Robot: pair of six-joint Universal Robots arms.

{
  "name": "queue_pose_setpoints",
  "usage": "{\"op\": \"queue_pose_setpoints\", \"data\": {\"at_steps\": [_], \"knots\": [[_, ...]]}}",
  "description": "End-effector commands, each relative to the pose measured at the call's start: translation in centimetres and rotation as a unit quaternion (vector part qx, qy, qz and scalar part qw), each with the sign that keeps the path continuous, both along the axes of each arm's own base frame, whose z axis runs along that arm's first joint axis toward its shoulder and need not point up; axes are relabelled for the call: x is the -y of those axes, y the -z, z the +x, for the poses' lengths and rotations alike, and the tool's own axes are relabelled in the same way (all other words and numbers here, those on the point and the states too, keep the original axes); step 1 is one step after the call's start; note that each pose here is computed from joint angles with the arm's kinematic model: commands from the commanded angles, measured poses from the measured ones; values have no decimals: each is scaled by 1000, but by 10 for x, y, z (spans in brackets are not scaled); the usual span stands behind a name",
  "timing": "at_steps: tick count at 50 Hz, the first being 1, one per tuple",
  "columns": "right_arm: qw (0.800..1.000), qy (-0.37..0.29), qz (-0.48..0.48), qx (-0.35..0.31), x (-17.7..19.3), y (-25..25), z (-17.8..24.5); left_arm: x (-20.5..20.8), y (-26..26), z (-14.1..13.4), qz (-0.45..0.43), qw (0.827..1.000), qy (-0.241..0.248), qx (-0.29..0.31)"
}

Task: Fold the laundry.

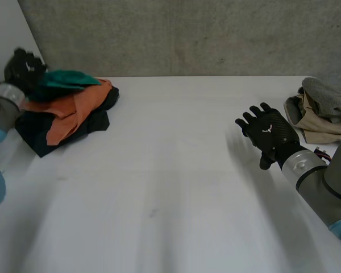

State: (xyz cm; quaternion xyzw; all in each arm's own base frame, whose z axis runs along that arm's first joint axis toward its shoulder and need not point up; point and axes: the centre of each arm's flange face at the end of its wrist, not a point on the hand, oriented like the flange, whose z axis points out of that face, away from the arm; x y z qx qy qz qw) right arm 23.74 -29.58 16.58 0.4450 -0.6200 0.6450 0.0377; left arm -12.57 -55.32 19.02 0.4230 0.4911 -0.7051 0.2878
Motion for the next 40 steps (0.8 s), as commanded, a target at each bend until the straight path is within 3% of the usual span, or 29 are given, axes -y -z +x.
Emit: {"op": "queue_pose_setpoints", "data": {"at_steps": [1, 5, 7, 10, 11, 14, 15, 19, 22, 26, 33, 40], "knots": [[1000, 2, -5, -4, 2, -2, -1, -45, -103, -54, -48, 988, 89, -116], [1000, 8, -8, -1, 5, -4, -2, -98, -151, -100, -29, 966, 167, -194], [1000, 15, -9, 1, 8, -6, -4, -137, -177, -127, -11, 946, 218, -241], [999, 35, -8, 10, 14, -11, -10, -194, -203, -164, 26, 906, 292, -305], [999, 39, -9, 14, 16, -14, -11, -222, -208, -183, 54, 882, 330, -332], [997, 62, 1, 36, 22, -21, -18, -259, -205, -211, 99, 847, 377, -361], [996, 72, 8, 51, 25, -24, -22, -280, -193, -230, 140, 825, 401, -373], [992, 94, 28, 79, 31, -33, -30, -314, -136, -271, 236, 797, 414, -370], [990, 108, 41, 86, 35, -37, -35, -324, -90, -291, 286, 797, 396, -355], [983, 145, 72, 85, 39, -43, -44, -334, -16, -307, 361, 807, 334, -327], [976, 161, 126, 70, 29, -49, -44, -316, -45, -285, 325, 835, 276, -348], [966, 152, 194, 71, 2, -58, -30, -276, -90, -232, 229, 887, 218, -335]]}}
